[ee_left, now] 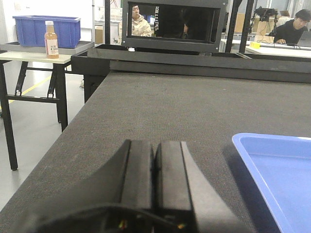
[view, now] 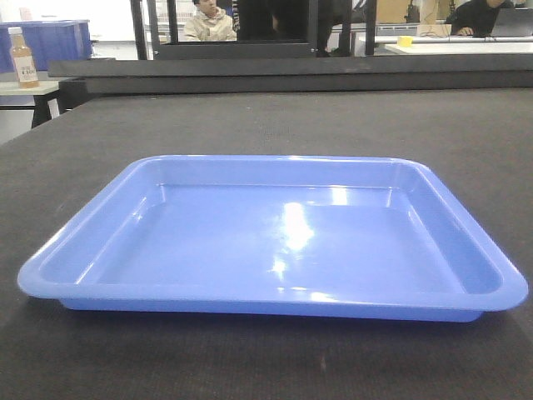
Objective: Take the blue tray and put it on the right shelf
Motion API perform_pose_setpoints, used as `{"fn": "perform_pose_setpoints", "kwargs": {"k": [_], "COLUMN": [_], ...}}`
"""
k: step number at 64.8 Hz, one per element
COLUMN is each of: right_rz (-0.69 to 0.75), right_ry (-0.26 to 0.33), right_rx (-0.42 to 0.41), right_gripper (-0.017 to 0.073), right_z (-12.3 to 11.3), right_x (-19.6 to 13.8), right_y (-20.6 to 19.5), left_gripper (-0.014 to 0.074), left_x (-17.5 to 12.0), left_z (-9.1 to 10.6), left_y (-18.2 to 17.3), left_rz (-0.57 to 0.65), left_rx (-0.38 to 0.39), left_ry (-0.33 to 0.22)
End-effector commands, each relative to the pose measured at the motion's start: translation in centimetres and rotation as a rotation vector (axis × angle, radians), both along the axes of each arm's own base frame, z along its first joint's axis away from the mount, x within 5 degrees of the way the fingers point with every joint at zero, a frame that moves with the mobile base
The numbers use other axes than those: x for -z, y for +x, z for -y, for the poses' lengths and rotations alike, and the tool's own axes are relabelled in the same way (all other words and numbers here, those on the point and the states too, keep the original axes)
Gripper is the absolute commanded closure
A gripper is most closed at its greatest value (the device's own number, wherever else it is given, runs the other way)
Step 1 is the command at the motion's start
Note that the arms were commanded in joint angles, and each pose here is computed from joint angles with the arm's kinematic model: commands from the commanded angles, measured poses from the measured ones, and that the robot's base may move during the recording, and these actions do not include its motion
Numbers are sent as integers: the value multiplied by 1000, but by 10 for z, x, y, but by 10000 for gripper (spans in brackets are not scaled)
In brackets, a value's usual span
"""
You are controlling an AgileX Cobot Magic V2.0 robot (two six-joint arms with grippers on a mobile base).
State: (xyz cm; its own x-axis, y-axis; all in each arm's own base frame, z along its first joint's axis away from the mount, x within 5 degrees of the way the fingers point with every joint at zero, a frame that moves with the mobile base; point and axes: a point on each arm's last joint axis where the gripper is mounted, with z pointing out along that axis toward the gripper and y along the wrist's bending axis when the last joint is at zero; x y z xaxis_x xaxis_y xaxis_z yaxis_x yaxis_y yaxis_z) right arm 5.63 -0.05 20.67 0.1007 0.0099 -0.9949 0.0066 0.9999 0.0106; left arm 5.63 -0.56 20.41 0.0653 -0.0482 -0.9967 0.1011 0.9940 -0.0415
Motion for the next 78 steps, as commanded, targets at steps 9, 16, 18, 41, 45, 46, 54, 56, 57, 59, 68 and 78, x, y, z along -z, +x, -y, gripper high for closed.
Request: {"fn": "perform_pose_setpoints", "kwargs": {"k": [9,16,18,41,45,46,54,56,57,59,68,78], "right_rz": [163,208,201,-297,-441,-490,-743,-791,-819,-851,-973,-1029], "right_ry": [2,2,2,-37,-69,-74,-66,-61,-60,-58,-40,47], "right_rx": [10,10,8,-26,-38,-41,-61,-67,-70,-72,-86,-130], "right_gripper": [509,509,509,509,509,509,509,509,509,509,509,505], "right_z": [1,1,1,-2,-3,-3,-3,-4,-4,-4,-5,-11], "right_x": [-20,-35,-42,-120,-122,-121,-123,-123,-123,-122,-114,-109], "right_y": [-5,-9,-11,-8,4,9,35,40,44,49,68,83], "left_gripper": [642,642,642,642,642,642,642,642,642,642,642,642], "left_x": [1,-14,-21,-109,-120,-122,-135,-137,-138,-138,-131,-115], "left_z": [0,-1,-1,2,3,4,8,10,11,12,20,27], "left_y": [-1,-3,-5,-5,4,7,37,44,48,54,78,105], "left_rz": [81,161,178,-234,-389,-415,-584,-602,-616,-634,-726,-839], "left_rx": [-2,-3,-3,22,31,32,43,49,53,61,94,117], "left_ry": [-20,-28,-30,6,17,18,20,12,5,-8,-79,-158]}}
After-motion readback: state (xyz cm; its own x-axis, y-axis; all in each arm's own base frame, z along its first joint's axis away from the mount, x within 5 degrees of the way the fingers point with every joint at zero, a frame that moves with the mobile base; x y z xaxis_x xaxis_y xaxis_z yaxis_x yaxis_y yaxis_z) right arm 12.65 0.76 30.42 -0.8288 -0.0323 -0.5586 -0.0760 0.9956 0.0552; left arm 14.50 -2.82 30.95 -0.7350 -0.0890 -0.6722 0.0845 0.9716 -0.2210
